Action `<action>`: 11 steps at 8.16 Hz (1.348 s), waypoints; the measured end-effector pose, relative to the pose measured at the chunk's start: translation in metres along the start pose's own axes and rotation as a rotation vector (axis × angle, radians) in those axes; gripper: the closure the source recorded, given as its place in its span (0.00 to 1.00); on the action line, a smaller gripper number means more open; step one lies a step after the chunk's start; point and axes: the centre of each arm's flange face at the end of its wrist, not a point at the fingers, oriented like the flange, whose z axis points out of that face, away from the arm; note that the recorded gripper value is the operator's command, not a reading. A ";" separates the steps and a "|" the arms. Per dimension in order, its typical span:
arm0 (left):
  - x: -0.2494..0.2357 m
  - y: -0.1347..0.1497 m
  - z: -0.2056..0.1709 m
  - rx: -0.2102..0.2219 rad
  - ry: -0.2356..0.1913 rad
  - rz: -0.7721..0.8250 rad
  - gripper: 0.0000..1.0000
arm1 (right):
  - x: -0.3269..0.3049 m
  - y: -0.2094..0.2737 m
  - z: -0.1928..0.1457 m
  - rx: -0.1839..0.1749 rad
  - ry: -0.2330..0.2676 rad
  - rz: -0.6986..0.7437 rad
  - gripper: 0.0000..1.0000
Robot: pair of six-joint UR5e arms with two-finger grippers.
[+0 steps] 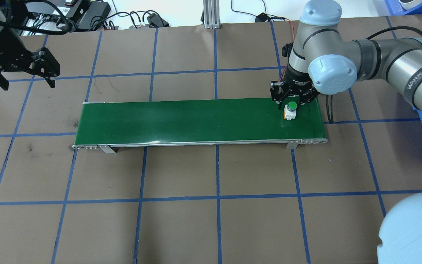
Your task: Move button from left to right
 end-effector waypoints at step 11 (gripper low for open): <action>-0.003 0.013 -0.024 0.058 0.010 -0.015 0.00 | 0.347 -0.031 -0.128 0.159 0.123 -0.433 0.88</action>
